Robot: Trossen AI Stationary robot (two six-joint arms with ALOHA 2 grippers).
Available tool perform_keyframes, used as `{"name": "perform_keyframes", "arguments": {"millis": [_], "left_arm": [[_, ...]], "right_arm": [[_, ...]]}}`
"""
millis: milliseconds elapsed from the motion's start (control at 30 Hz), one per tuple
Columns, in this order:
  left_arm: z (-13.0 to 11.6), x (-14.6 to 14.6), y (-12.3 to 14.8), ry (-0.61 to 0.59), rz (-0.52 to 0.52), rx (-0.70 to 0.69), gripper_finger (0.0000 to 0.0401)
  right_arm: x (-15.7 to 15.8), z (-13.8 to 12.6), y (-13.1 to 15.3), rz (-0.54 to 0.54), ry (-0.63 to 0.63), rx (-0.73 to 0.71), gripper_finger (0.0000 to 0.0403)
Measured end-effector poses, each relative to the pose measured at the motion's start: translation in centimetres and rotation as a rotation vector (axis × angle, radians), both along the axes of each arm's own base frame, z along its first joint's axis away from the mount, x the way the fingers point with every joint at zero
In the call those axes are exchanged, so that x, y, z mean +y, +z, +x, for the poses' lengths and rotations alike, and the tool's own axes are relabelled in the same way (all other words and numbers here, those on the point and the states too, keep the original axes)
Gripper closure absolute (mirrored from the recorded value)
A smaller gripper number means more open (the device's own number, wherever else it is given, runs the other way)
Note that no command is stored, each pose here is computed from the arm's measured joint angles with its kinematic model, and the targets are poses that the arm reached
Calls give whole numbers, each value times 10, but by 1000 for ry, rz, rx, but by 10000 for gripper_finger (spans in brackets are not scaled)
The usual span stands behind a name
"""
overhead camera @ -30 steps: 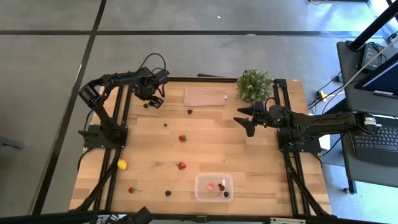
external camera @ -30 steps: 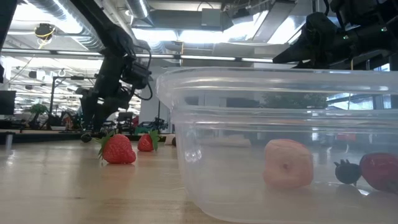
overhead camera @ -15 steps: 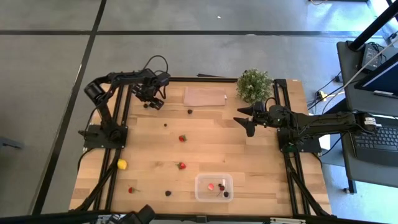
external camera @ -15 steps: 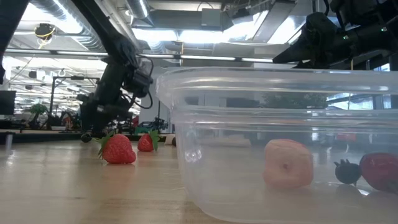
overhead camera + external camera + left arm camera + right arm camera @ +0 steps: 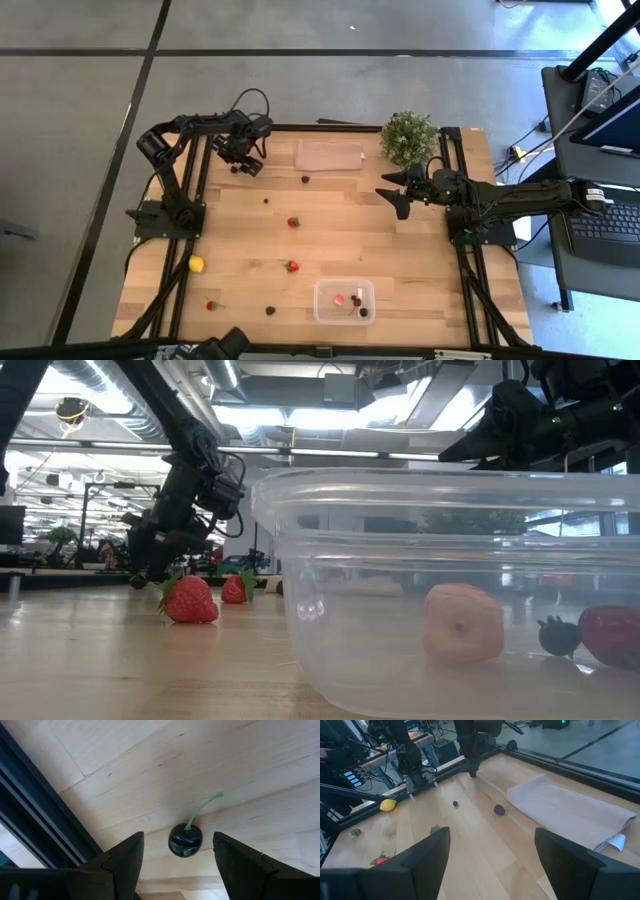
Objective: Pick and placing Produce into tupperware
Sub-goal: Put the black cherry into the transparent container
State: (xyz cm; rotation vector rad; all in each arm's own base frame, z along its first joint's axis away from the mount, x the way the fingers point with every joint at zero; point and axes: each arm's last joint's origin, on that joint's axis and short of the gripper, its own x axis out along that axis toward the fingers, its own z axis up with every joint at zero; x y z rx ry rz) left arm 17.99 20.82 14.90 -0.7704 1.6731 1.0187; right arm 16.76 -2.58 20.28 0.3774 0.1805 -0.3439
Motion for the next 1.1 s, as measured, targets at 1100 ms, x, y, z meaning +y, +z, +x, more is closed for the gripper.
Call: {"name": "perform_keyframes", "arguments": {"millis": [1100], "left_arm": [[-11, -11, -19, 2, -38, -16, 172]], "right_arm": [[2, 0, 0, -4, 10, 2, 111]]}}
